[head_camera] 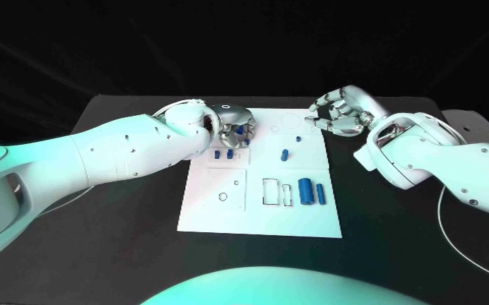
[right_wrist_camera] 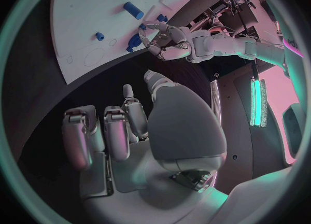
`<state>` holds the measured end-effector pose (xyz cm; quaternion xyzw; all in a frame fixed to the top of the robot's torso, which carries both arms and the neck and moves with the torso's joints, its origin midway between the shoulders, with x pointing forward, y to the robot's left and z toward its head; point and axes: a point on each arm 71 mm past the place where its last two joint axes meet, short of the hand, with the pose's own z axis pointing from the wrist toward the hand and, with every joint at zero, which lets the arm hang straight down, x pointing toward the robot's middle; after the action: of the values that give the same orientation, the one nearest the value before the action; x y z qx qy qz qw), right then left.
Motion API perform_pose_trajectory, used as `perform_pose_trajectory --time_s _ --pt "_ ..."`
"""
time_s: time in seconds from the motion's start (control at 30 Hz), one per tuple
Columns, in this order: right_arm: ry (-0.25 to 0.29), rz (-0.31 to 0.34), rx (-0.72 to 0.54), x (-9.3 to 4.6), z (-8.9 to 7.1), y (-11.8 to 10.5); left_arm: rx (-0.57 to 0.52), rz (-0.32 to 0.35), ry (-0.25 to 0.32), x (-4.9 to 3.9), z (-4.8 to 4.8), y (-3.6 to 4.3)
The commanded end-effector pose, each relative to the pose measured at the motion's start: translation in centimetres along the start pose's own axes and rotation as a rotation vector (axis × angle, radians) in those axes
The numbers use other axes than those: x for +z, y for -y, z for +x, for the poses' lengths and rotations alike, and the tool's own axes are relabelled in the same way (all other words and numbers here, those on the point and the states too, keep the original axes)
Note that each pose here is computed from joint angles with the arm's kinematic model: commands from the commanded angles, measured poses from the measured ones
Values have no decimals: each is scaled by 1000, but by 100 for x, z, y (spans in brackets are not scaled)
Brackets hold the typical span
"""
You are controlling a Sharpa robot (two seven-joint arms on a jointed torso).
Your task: Assemble the parts on the task board
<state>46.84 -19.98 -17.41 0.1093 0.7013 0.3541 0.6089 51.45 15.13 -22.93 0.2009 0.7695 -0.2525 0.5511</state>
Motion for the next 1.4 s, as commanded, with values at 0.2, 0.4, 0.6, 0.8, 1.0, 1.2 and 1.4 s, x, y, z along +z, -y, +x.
perform_pose_trajectory --time_s 0.2,0.4,0.6,0.8,1.0,1.2,1.4 --pt "-7 -10 -3 -1 12 -16 1 -1 -31 29 45 19" --pt "-7 -10 -3 0 12 -15 -1 -7 -45 35 66 10" --pt "-7 -11 -3 2 14 -18 -2 -7 -48 41 75 16" --pt "-6 -11 -3 1 13 -17 -2 -9 -33 41 67 9" --pt "-6 -11 -3 0 11 -16 -11 -5 -2 40 47 6" --pt "-6 -11 -4 1 12 -16 -23 3 31 33 25 10" --pt "-5 -11 -4 1 12 -15 -40 8 52 -3 8 10"
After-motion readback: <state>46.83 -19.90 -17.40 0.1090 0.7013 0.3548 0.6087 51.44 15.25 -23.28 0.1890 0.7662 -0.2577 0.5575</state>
